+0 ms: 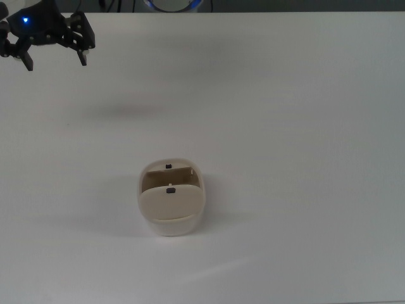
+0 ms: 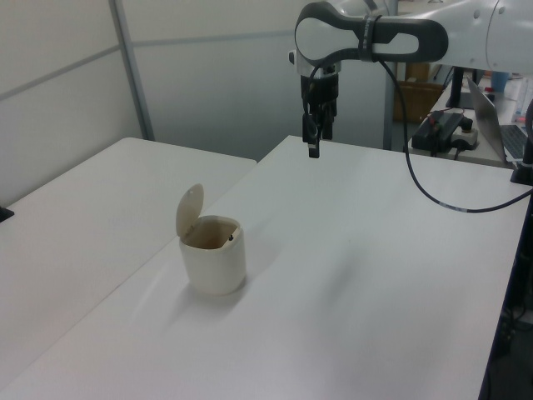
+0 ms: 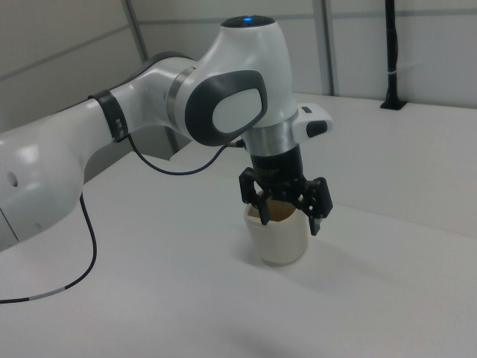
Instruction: Open the trash can
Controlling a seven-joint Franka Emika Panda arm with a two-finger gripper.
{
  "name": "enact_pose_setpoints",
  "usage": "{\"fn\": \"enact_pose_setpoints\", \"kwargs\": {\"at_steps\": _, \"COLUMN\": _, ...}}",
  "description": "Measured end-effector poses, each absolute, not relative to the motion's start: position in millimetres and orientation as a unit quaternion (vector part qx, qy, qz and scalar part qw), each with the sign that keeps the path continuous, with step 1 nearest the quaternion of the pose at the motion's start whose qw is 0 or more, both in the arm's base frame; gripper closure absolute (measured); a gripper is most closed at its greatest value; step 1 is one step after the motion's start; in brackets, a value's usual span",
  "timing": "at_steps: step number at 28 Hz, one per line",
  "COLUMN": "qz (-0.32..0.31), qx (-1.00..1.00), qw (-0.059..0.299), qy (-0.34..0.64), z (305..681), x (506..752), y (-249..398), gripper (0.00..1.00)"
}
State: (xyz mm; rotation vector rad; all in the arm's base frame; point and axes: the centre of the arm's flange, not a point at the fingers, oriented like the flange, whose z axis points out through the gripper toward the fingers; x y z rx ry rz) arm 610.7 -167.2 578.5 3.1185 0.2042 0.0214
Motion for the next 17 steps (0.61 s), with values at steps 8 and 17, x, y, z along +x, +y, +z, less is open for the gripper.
{"fn": "enact_pose_setpoints", "kwargs": {"at_steps": 8, "qz": 0.009, "qx": 0.998, "qw": 0.009, "qy": 0.058, "z": 581.6, "x": 607.6, "y": -174.5, "gripper": 0.0}}
{"fn": "enact_pose_setpoints", "kwargs": {"at_steps": 17, "qz": 0.01, "qx": 0.998, "qw": 0.008, "qy": 0.057, "z": 581.7, "x": 607.5, "y": -174.8, "gripper": 0.0}}
